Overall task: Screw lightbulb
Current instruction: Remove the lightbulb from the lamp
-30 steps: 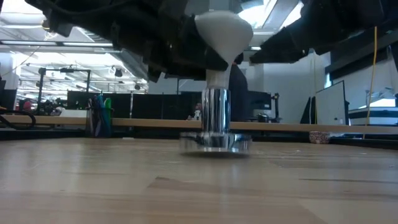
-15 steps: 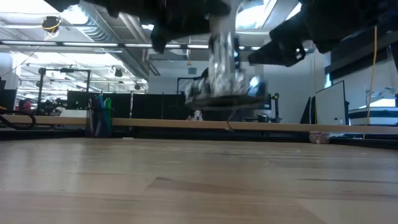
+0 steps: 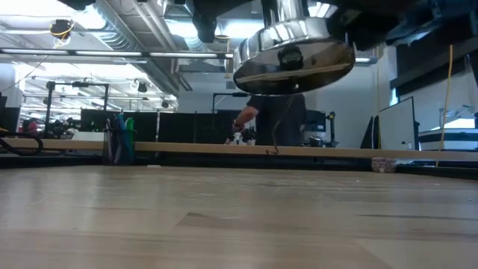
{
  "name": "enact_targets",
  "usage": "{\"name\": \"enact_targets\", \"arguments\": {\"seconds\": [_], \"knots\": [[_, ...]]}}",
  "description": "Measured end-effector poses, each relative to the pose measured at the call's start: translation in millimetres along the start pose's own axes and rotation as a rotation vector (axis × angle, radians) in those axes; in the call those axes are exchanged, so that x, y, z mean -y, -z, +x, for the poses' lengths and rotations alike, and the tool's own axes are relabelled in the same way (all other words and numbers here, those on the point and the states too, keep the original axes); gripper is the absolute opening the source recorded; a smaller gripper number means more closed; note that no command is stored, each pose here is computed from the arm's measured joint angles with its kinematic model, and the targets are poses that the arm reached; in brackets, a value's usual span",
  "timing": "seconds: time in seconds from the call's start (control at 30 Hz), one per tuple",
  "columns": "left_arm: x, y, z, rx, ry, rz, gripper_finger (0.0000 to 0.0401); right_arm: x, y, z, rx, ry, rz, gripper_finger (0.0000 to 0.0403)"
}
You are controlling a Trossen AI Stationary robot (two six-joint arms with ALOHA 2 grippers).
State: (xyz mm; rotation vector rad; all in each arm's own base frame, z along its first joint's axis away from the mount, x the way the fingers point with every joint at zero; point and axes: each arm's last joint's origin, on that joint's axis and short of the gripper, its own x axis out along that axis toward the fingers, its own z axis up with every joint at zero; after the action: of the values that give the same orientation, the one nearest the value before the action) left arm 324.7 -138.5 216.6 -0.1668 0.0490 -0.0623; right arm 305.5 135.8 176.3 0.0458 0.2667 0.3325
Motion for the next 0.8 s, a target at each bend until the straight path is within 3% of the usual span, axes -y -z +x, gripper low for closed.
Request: {"name": "enact_targets", "arguments": {"seconds": [0.13,0.3,0.5,0.8], "knots": [[1,1,0,-0.004,0.006,0.002,0.0129,-1,-7,3,0.007,-0.004,-0.011,0.0282],[2,1,-1,-0.004,-0.009,0.011,0.0129,2,-3,2,-0.034,0.085,-0.015,0.0178],[3,2,-4,0.014,-0.155,0.011,0.0129,7,-3,-1,-0.058,0.252,-0.033,0.0174],[-4,5,0,0.036,-0.367,-0.044,0.0129,14,-21,0,-0.247,0.696,-0.019,0.0174]]}}
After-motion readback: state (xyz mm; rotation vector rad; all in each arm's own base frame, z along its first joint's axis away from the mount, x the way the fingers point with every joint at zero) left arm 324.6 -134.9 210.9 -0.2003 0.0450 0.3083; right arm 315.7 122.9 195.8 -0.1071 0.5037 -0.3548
